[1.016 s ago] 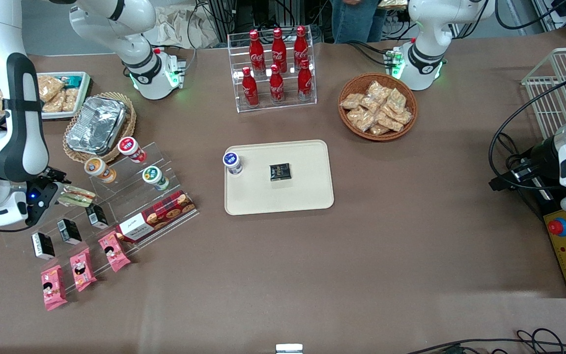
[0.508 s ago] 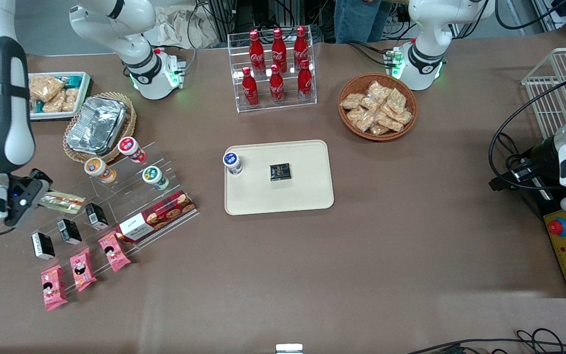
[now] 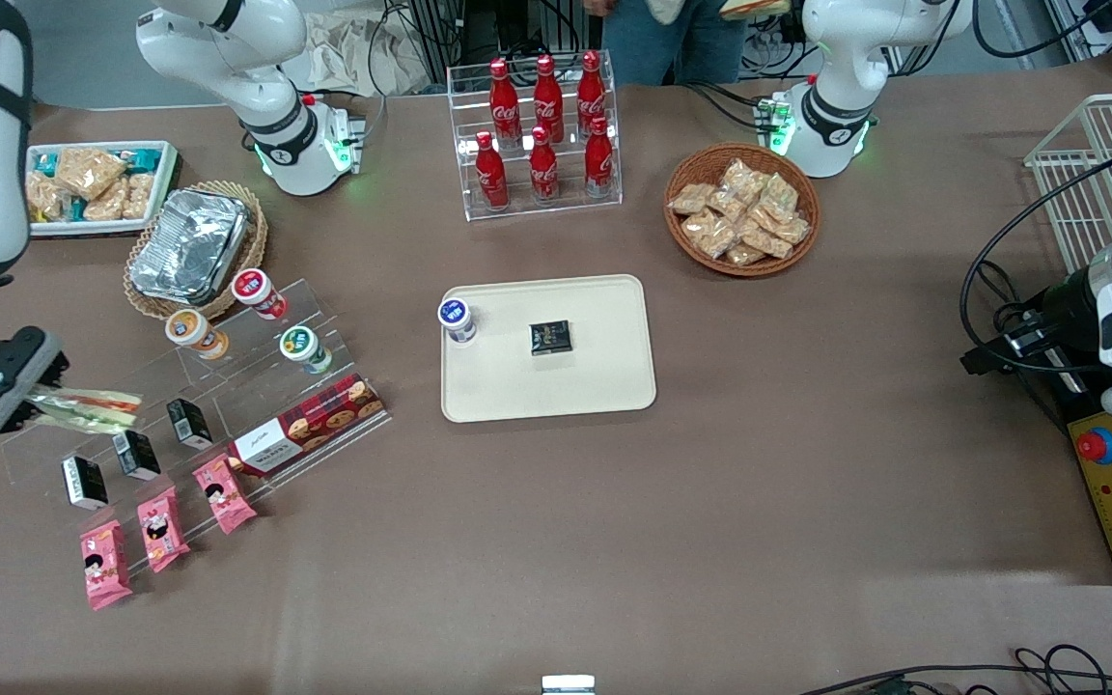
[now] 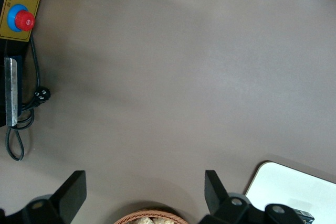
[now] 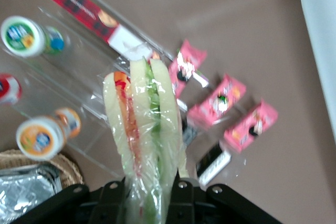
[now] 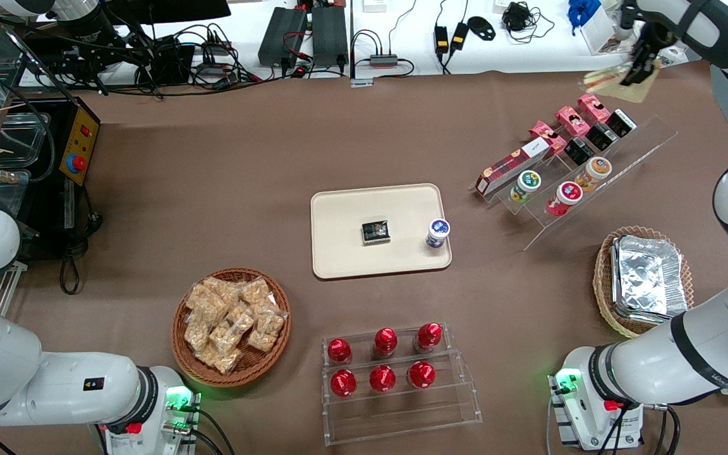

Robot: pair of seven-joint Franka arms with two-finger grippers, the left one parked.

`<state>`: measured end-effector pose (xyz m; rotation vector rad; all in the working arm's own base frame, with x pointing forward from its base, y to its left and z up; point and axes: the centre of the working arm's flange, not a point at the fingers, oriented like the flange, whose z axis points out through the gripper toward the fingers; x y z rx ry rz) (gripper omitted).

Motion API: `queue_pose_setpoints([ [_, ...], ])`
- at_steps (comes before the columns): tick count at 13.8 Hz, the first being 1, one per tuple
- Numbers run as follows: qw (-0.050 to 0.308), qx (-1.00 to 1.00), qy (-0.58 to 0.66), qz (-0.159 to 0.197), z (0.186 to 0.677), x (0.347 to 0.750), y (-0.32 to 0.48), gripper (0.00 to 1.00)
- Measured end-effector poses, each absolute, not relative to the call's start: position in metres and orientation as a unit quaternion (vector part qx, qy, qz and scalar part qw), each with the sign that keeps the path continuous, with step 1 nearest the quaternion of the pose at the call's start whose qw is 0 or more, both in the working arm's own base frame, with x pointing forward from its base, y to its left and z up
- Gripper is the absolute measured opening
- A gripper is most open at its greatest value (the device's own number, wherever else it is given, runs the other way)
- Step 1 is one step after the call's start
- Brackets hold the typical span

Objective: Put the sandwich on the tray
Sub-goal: 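Carry the held sandwich over the cream tray beside the black box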

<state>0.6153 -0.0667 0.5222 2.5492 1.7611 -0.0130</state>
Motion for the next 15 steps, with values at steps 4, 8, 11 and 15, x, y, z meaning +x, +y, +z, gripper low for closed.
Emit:
queue_pose_setpoints([
  [4,0.005,0.813,0.582,0.000,0.513,0.621,0.039,0.22],
  [8,-0.015,0.799,0.601,-0.008,0.476,0.615,0.160,0.22],
  [11,-0.036,0.777,0.628,-0.021,0.424,0.609,0.229,0.22],
  [15,-0.063,0.770,0.635,-0.011,0.322,0.607,0.301,0.22],
])
